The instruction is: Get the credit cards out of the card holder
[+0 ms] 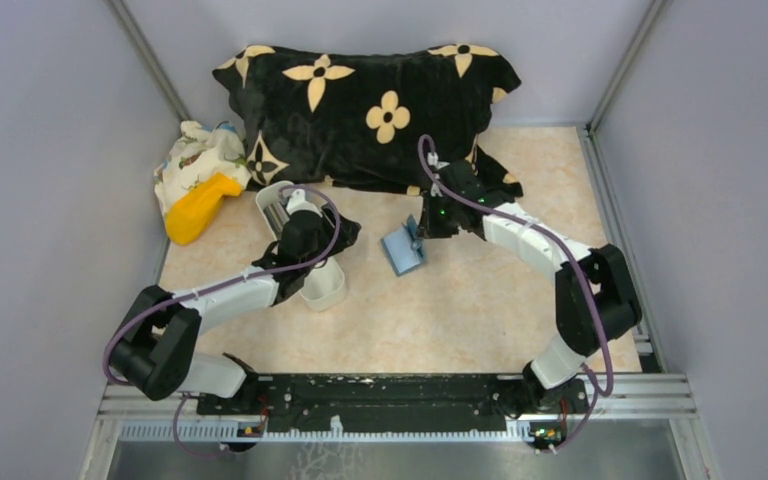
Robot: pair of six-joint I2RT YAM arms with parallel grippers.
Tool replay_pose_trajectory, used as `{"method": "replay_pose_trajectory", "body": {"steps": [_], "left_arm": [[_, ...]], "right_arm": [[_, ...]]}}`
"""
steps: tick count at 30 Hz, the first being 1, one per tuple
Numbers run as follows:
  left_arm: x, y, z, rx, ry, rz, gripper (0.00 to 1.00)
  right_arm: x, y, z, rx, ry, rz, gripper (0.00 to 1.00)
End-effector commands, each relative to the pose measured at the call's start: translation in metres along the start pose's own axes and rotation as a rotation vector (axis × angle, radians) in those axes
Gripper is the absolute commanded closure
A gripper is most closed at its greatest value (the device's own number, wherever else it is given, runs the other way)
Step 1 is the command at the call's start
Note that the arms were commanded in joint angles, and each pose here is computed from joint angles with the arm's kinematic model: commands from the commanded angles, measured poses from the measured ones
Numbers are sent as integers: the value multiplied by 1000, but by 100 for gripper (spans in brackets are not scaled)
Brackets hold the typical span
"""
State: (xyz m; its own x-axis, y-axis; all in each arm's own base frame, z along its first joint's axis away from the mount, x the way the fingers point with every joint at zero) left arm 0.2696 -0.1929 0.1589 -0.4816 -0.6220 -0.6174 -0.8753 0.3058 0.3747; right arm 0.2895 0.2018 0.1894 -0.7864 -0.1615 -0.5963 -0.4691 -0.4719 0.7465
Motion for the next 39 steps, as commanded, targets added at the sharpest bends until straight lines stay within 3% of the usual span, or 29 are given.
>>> {"method": "replay_pose_trajectory", "body": {"steps": [1,7,14,21,27,31,34,39], "left_arm": [[-5,1,-5,42,-7,-13,42],[-1,-4,-6,51,-7,10,42],[3,-7,-7,67,-9,46,43],[6,-12,-16,129,-10,92,43],[6,-10,-43,307,-30,174,41],[6,-4,-69,451,-84,218,44],[15,-1,-92,537,-143,264,52],[47,-18,-117,507,-290,399,44]], "right_arm": [[9,9,-2,-205,-185,-13,100],[33,-5,-33,-231,-357,9,100],[76,-23,-68,-108,-503,23,100],[81,-22,-70,-89,-485,12,100],[79,-18,-71,-73,-463,-7,100],[76,-14,-71,-66,-445,-19,100],[75,-12,-70,-70,-442,-24,100],[78,-16,-72,-59,-443,-28,100]]}}
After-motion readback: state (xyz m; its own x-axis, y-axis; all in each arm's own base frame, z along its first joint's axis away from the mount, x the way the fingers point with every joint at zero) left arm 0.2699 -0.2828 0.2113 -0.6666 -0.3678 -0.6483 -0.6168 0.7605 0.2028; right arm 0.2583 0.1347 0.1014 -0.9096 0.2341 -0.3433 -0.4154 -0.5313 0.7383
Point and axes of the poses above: each gripper's point midway between its finger pads, its own y axis back along the fingers, its own z axis along the line the jaws close on, x = y × z, the point moved 9 cm from there along y, back along the fingers, and after that the axes turned 7 degrees about y, right-handed, at the moved point
